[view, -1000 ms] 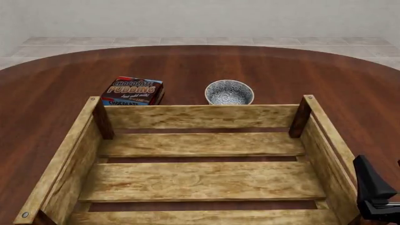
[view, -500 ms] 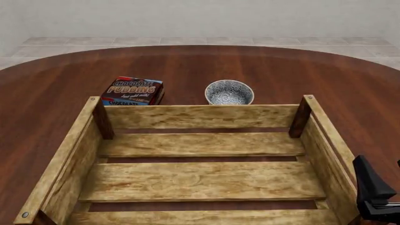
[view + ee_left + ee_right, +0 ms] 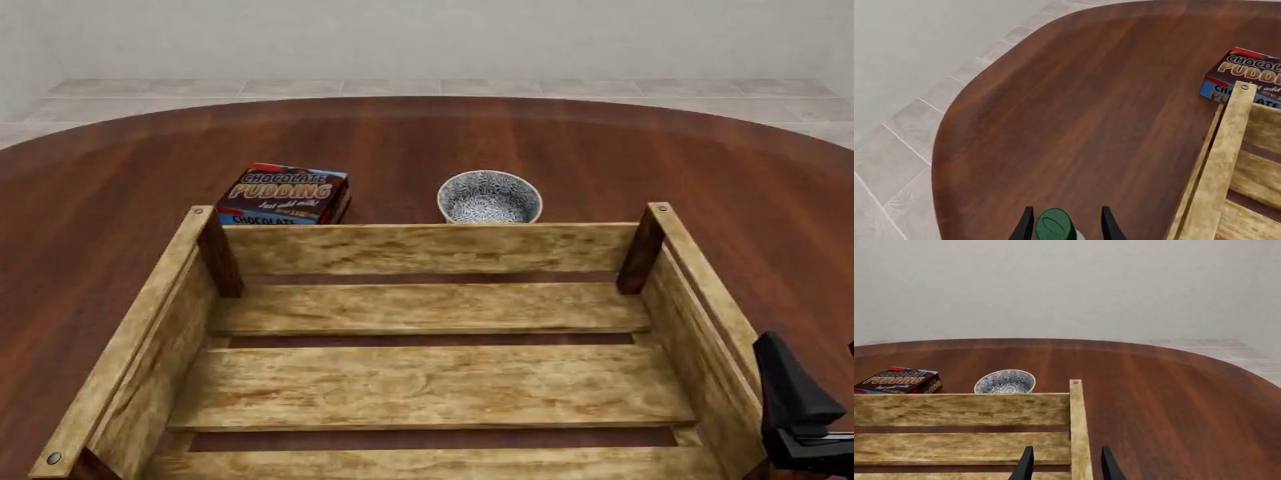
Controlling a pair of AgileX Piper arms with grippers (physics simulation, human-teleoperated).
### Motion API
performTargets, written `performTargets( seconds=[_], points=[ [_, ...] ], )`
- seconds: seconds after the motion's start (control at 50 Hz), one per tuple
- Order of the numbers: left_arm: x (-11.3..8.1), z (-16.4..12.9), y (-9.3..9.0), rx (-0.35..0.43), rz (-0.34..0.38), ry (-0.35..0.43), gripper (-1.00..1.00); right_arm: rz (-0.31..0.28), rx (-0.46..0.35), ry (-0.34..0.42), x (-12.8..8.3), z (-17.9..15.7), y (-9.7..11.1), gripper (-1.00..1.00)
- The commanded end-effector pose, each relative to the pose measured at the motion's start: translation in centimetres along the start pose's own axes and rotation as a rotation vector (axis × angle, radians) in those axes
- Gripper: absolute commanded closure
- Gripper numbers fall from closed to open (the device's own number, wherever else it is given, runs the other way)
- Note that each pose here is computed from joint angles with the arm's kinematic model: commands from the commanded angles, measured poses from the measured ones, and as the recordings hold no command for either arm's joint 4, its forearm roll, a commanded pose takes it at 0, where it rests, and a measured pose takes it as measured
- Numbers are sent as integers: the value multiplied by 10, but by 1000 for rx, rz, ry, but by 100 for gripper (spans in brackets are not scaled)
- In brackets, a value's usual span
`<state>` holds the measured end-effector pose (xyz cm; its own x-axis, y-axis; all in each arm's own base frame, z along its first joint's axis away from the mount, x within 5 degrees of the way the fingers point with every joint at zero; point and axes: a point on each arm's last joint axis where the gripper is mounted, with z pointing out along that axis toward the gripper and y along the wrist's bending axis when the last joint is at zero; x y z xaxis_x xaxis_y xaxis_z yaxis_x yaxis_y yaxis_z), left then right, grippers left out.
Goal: Pick up the salad dressing and put it in the tray.
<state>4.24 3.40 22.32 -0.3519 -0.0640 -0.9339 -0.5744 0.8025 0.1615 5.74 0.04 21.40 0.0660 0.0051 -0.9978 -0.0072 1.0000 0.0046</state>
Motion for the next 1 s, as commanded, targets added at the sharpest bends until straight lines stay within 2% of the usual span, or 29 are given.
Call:
performTargets(
  seconds=[0.02,0.56,1.0],
  points=[
    [4,5,1,-26,1,15,-100,-1,1,0,0,0,0,-100],
    [18,17,1,-53,6,60,-100,-2,2,0,0,0,0,-100],
    [30,32,1,-60,-39,119,-100,-2,3,-1,1,-1,0,-100]
  ],
)
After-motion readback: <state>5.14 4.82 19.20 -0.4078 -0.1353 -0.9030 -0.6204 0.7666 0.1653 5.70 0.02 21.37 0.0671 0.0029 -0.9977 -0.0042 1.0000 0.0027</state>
